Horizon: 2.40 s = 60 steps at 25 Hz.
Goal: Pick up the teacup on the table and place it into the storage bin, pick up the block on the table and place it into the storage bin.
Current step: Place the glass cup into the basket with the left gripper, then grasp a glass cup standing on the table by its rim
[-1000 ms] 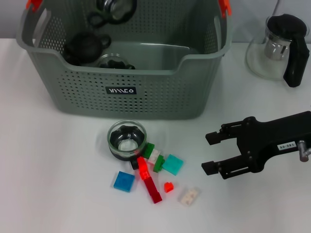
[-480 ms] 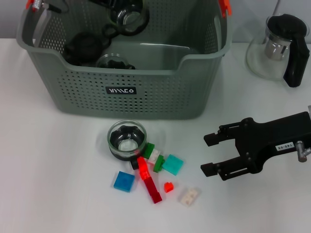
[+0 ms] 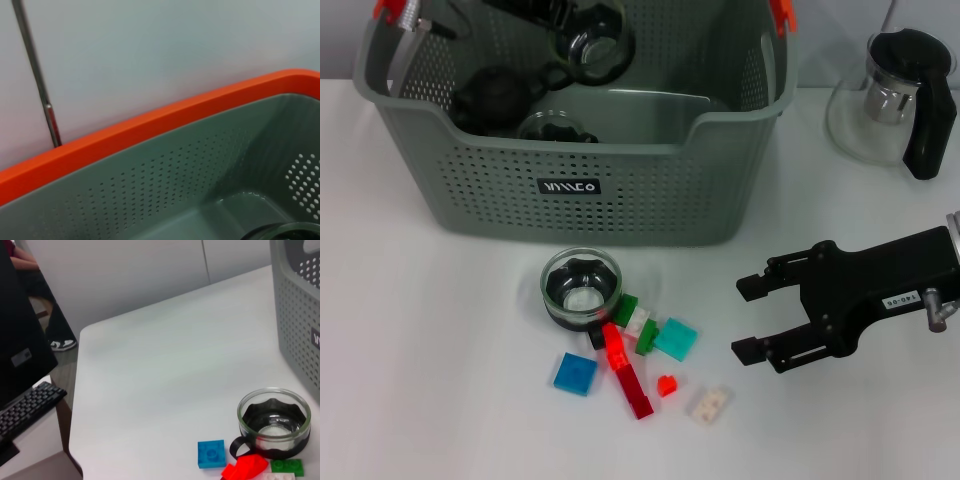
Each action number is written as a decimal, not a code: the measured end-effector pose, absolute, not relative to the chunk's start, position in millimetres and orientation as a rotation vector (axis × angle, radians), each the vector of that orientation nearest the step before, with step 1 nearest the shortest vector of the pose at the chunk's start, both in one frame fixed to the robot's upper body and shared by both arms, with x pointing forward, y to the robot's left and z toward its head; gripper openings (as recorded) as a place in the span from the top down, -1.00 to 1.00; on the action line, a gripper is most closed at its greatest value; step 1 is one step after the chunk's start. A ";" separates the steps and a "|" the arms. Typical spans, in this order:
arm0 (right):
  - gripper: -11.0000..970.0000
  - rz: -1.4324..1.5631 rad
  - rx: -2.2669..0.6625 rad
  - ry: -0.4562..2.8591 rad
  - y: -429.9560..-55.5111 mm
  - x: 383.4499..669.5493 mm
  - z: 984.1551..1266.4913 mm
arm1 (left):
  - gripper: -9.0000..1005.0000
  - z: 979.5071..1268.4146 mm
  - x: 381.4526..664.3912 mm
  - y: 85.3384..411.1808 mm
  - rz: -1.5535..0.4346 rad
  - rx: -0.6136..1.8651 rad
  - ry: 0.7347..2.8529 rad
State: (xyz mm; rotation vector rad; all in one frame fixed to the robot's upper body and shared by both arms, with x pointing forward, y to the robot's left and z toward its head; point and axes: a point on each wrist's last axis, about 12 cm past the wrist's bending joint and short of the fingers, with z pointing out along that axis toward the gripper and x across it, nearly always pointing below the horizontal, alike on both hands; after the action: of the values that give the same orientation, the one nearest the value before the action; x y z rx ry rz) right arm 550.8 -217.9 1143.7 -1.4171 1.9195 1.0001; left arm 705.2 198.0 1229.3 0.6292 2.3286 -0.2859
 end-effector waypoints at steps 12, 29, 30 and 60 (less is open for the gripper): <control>-0.70 1.007 -1.420 1.930 -213.9 554.5 1146.2 | 0.89 1221.7 704.6 202.9 -0.242 0.631 2.349; -0.70 1.032 -1.413 1.931 -204.3 558.2 1146.6 | 0.89 1199.8 700.6 184.2 -0.155 0.702 2.362; -0.70 1.032 -1.412 1.932 -204.3 558.0 1146.3 | 0.89 1199.7 700.5 184.0 -0.155 0.702 2.362; -0.70 1.043 -1.406 1.941 -206.5 555.4 1144.2 | -0.04 1218.4 694.7 192.0 -0.179 0.696 2.345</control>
State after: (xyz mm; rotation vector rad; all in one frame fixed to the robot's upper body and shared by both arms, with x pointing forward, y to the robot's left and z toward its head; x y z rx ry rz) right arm 555.4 -206.5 1144.2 -1.4064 1.9407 1.0430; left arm 694.7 192.0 1218.4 0.6959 2.3452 -0.1787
